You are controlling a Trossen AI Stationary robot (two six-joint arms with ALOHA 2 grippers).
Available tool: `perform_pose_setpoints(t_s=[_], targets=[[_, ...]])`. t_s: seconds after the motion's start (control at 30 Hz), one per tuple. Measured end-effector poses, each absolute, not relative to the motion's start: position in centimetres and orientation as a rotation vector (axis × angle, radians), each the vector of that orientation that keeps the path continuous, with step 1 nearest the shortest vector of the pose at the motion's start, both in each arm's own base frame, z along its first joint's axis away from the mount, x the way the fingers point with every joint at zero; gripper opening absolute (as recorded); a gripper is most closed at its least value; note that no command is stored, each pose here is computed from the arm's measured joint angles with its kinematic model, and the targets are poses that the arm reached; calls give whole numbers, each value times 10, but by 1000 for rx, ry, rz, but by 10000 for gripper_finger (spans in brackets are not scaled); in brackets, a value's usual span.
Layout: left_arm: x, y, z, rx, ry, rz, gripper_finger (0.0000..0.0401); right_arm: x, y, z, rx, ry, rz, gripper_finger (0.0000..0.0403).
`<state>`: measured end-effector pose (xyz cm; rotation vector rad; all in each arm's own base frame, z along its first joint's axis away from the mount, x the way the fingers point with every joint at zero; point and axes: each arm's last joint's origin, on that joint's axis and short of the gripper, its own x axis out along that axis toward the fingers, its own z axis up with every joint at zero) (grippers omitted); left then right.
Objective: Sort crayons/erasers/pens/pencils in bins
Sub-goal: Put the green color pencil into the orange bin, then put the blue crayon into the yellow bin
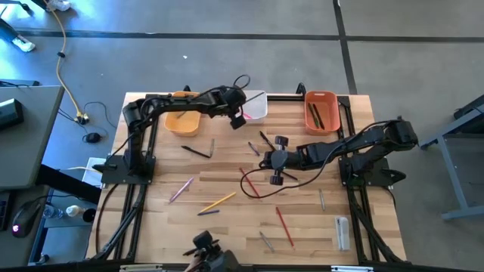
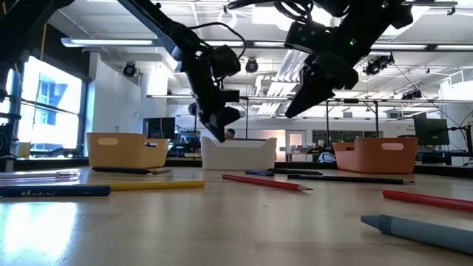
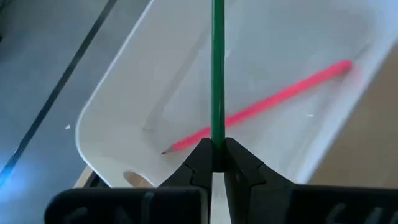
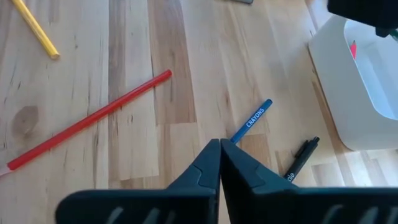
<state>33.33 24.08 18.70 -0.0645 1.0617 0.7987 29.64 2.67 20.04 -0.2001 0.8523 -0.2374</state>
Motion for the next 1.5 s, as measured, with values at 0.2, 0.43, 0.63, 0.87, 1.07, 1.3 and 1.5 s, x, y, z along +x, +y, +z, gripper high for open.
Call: perform_pose_setpoints(t_s=[0.2,0.43,0.63,0.87,1.07,1.3,1.5], targets=[[329,243,185,-84,1096,761,4,296,27,200,-200,854,-238,0],[329,240,184,-70,1122,724,13,296,27,200,-200,854,-238,0],[327,240,183,-81,1130,755,37,296,27,200,-200,854,-237,0],[327,240,185,-77,1131,765,82,296,28,200,-181,861,-212,0],[323,228,218,7,1074,785,88,298,26,199,-185,821,-210,0],[295,189,255,34,886,708,37,289,13,169,-119,603,-205,0],[259,146,245,86,656,613,3,270,8,145,-27,561,-243,0]])
